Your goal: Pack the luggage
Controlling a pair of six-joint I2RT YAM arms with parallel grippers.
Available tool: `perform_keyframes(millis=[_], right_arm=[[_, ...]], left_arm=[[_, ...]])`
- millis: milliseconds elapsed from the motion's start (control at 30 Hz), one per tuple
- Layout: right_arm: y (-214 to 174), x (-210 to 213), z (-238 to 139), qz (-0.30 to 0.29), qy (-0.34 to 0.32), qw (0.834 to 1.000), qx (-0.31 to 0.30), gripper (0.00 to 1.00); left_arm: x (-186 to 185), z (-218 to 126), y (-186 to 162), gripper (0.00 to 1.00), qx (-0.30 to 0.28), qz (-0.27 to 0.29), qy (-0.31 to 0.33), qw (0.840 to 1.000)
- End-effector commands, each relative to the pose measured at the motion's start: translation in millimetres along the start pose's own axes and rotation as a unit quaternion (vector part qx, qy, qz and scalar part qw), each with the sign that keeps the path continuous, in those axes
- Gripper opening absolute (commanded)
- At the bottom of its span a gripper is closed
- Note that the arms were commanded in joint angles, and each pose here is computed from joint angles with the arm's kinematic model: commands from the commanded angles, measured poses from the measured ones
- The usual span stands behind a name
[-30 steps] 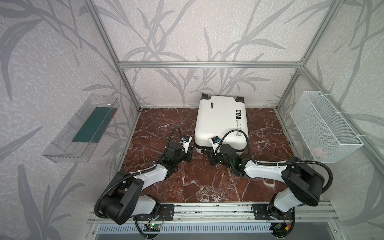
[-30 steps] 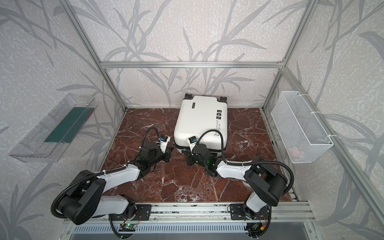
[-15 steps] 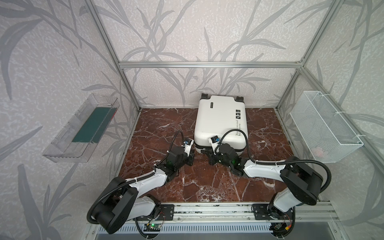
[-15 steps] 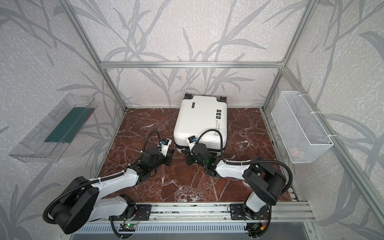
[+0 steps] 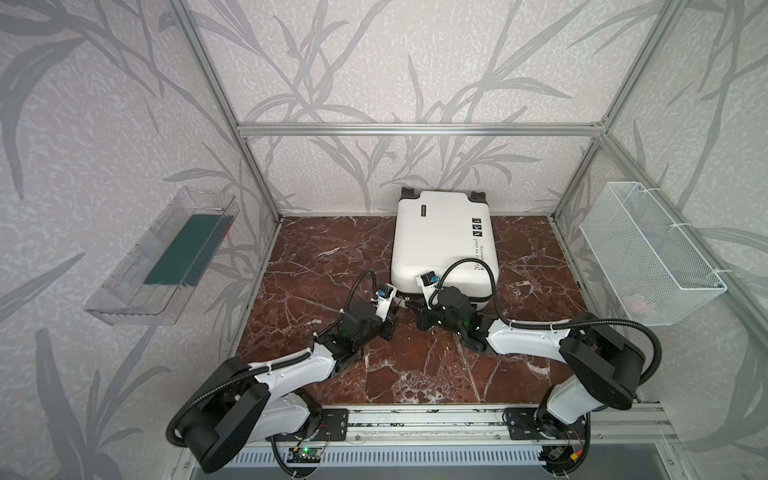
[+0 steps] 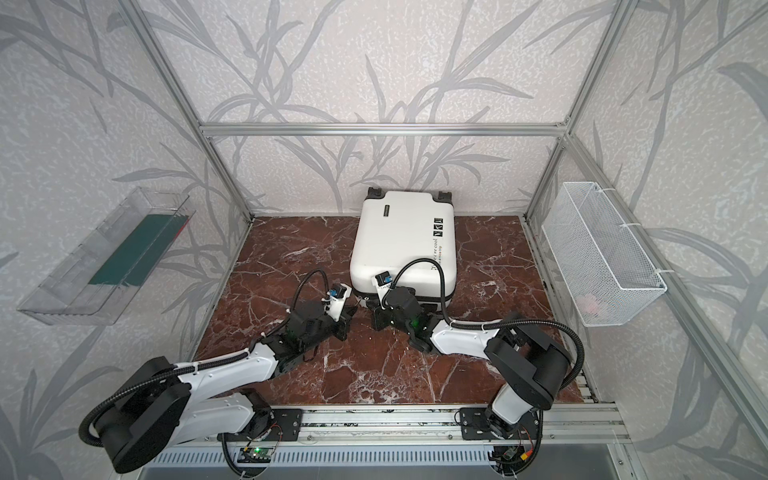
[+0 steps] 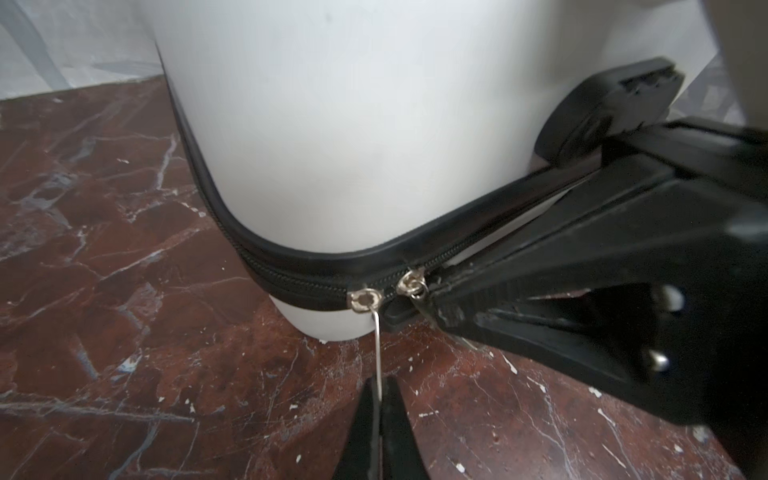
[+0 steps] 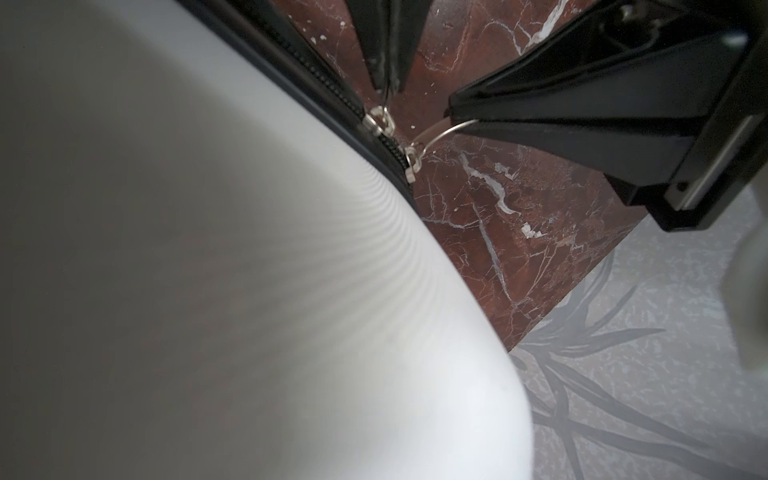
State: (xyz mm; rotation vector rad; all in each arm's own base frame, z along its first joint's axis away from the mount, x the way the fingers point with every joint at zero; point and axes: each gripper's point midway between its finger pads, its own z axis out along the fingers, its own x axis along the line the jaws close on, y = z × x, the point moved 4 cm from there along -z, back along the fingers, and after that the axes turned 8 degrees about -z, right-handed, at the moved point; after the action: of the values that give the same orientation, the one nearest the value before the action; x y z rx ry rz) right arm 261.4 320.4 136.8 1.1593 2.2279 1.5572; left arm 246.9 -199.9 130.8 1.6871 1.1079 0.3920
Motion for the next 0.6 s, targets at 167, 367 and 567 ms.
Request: perform_keyframes(millis=[167, 367, 567], right_arm=[[-8, 11, 5, 0.035, 0.040, 0.998, 0.028, 0.00], [-7, 23, 12, 0.029, 0.058, 0.997, 0.033, 0.00], [-10, 22, 12, 0.023, 0.046, 0.998, 0.036, 0.00]], left_arm=[[-14, -8, 0, 0.00, -0.013, 0.006, -0.041, 0.999], [-24, 3, 2, 0.00, -0.006, 0.001, -0.069, 0.998], [-33, 10, 0, 0.00, -0.002, 0.000, -0.086, 0.996]])
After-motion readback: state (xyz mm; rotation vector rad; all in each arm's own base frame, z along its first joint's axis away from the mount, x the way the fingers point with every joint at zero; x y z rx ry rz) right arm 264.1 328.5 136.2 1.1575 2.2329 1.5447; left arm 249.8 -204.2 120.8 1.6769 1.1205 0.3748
